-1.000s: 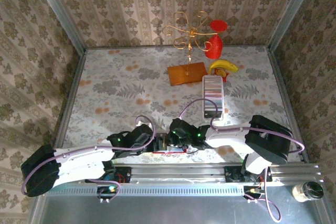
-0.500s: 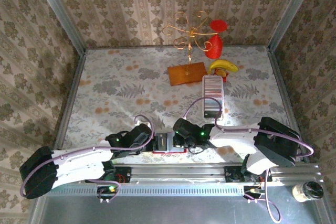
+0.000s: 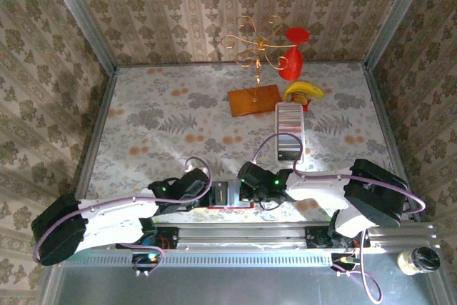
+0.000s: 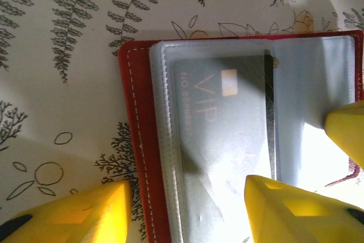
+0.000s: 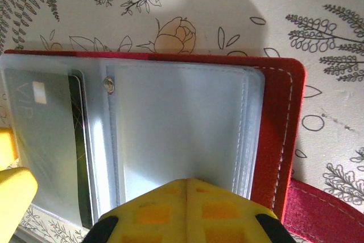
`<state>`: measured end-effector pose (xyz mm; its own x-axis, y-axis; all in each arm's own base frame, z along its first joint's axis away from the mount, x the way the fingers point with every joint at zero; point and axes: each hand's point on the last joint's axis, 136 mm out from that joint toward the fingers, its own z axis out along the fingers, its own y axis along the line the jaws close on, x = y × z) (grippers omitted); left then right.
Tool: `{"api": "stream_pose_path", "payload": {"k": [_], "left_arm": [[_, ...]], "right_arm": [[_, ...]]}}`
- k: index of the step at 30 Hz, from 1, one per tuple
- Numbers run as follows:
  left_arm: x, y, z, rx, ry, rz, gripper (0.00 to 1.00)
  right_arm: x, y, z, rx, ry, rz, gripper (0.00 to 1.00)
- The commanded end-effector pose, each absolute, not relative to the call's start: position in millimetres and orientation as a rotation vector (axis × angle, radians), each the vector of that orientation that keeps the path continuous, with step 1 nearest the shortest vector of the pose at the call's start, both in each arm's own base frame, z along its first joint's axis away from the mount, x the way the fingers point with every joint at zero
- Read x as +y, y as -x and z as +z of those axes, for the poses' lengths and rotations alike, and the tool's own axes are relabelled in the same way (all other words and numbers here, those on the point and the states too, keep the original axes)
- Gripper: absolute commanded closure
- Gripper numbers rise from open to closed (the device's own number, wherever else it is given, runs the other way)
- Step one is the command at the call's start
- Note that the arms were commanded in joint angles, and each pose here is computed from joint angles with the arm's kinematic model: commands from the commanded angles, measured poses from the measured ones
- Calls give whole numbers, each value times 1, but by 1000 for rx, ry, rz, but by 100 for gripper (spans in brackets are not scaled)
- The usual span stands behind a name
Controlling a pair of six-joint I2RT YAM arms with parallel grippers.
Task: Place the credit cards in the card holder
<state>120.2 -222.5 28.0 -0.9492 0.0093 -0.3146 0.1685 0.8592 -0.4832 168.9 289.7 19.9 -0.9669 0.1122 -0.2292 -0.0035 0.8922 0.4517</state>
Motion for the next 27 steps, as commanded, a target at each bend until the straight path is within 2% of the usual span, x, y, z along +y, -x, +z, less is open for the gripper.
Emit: {"api": "stream_pose_path", "payload": {"k": [1,11,17,27], "left_arm": [[-241,-115,38,2731,-151,-874,45],[-249,-118,50,2685,-128,-953,45],[-246,-122,63,2627,-93,-992,55],[-261,-123,81,2586,-153,-1053,54]], "right_arm": [[276,-165,0,2844,-105,589,97],[275,-164,0,2839,-110,600,97],[274,-163,-2,2836,-122,614,97],[278,-163,0,2820,-121,657,97]]}}
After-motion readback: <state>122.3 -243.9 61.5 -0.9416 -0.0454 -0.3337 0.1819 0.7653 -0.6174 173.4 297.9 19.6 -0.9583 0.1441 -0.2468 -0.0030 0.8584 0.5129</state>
